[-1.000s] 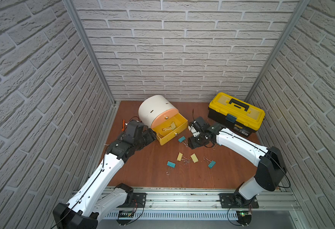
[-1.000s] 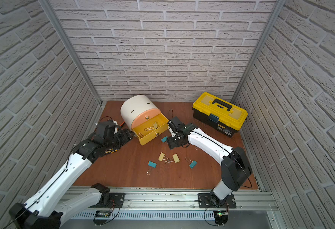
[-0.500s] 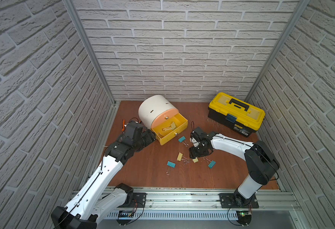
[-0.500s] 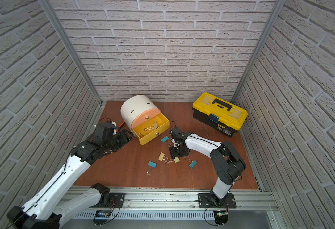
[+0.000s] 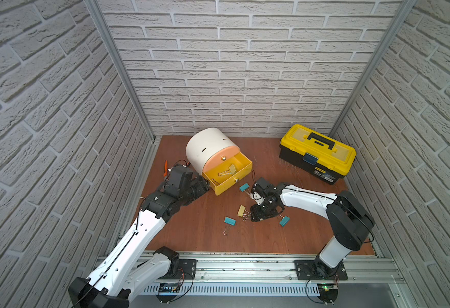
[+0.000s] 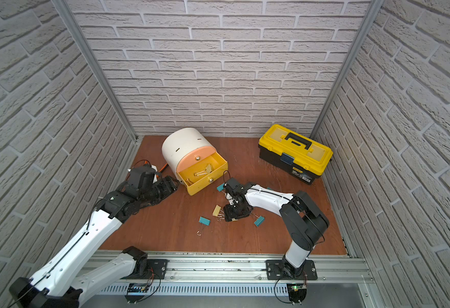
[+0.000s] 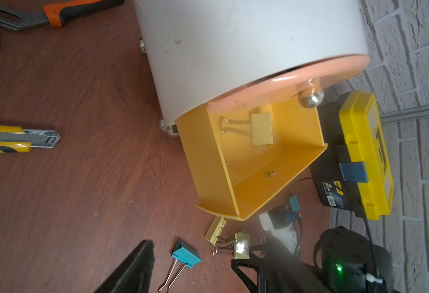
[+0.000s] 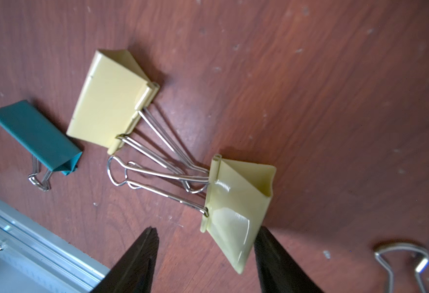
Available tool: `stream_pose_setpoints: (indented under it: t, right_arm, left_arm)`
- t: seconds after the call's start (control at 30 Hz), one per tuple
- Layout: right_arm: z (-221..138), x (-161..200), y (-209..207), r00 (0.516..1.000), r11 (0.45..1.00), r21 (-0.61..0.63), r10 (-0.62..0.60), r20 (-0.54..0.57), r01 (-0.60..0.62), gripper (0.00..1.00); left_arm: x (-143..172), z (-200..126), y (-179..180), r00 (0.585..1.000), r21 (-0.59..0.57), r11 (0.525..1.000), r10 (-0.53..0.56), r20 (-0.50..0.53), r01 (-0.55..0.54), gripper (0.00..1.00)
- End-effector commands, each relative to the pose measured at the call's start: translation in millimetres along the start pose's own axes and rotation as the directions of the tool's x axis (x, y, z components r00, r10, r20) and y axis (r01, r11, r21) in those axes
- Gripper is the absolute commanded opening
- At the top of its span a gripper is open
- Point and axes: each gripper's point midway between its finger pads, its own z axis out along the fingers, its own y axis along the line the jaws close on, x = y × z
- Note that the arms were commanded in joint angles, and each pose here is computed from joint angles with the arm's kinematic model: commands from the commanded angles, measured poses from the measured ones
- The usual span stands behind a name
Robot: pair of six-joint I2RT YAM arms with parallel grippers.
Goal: Put the binder clips in the drawer according to color
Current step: Pick up the binder clip at the center of the board.
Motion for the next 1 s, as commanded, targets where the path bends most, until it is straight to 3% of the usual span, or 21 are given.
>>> stream_pose_setpoints:
  t: [0.0, 0.3, 0.47, 0.67, 0.97]
  right_arm:
    - [-13, -2, 26, 0.999, 0.996, -0.077, -0.04, 0.021, 0.042, 0.62]
    - [-27, 17, 51, 0.987, 0.976, -0.145, -0.163, -0.005, 0.161, 0.62]
    - [-40, 21, 23, 0.982, 0.983, 0.007, -0.186, 0.037, 0.186, 0.62]
    - [-37, 23, -8, 0.964, 0.952, 0.169, -0.264, 0.035, 0.255, 0.67]
    - [-22, 11, -12, 0.939, 0.909, 0.261, -0.342, 0.024, 0.325, 0.68]
  left_arm:
    - [1, 3, -1, 1.0, 0.008, 1.0, 0.0, 0.009, 0.0, 0.73]
    - [-2, 7, -5, 1.0, 0.017, 1.0, -0.002, 0.02, 0.001, 0.73]
    - [-6, 7, -8, 0.999, 0.019, 1.0, 0.001, 0.033, -0.002, 0.73]
    - [-6, 8, -10, 0.999, 0.015, 1.0, 0.003, 0.038, -0.003, 0.73]
    - [-8, 3, -9, 0.998, 0.005, 1.0, 0.0, 0.056, -0.001, 0.73]
